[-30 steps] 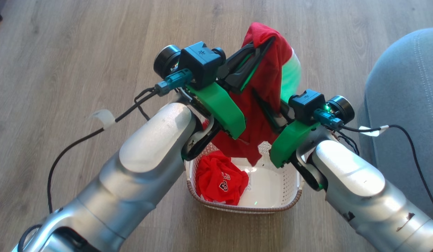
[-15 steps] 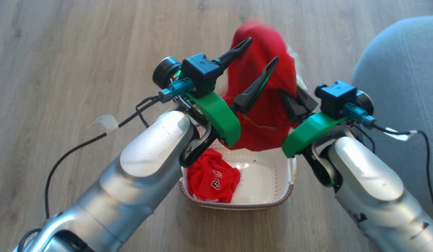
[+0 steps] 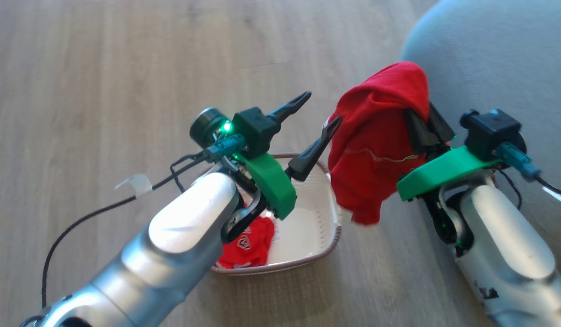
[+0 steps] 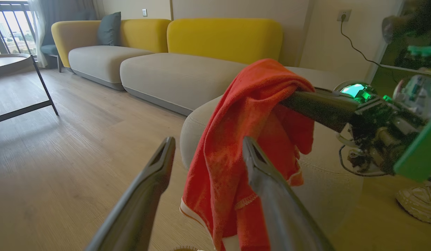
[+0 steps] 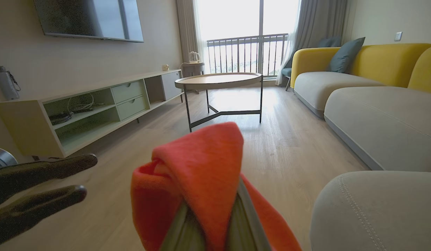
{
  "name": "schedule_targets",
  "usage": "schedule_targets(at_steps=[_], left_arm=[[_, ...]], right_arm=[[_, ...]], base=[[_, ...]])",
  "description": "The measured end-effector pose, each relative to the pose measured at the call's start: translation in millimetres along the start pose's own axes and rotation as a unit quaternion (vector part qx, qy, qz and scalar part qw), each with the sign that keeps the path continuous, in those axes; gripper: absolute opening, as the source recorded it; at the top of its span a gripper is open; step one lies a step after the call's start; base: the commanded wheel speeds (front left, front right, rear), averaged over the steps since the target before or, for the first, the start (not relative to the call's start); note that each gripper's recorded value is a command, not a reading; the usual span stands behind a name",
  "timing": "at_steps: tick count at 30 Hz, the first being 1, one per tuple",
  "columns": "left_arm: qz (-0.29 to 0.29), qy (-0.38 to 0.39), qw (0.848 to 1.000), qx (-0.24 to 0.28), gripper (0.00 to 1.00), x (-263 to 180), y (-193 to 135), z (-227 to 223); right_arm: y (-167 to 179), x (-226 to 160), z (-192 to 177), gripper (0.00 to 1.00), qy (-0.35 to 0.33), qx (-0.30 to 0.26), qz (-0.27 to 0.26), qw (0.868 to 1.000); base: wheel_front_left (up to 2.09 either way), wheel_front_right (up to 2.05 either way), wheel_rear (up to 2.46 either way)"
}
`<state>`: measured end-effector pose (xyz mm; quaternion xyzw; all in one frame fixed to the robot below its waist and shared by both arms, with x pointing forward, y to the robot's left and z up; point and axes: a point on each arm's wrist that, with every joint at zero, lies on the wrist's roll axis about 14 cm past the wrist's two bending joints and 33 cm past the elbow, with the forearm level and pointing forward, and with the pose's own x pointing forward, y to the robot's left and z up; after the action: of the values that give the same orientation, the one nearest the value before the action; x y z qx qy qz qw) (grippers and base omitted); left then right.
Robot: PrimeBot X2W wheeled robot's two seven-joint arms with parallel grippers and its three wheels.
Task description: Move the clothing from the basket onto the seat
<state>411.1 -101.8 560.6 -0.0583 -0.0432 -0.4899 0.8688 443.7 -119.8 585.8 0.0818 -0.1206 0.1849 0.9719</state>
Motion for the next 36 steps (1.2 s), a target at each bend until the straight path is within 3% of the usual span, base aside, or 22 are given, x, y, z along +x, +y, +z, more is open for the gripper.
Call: schedule_targets(at_steps=[13, 25, 36], left_arm=[[-0.099, 0.011, 0.994, -0.041, 1.00, 32, -68, -22], [-0.185, 0.005, 0.981, -0.055, 1.00, 52, -131, -22], [-0.205, 0.000, 0.976, -0.067, 1.00, 55, -140, -25]], right_arm=[[-60, -66, 47, 0.00, -0.044, -0.033, -0.120, 0.991], [-93, -139, 87, 0.00, -0.076, -0.072, -0.216, 0.971], [-116, -171, 95, 0.00, -0.078, -0.098, -0.275, 0.953]], base=[[0.00, 0.00, 0.00], [0.00, 0.00, 0.00], [0.00, 0.00, 0.00]])
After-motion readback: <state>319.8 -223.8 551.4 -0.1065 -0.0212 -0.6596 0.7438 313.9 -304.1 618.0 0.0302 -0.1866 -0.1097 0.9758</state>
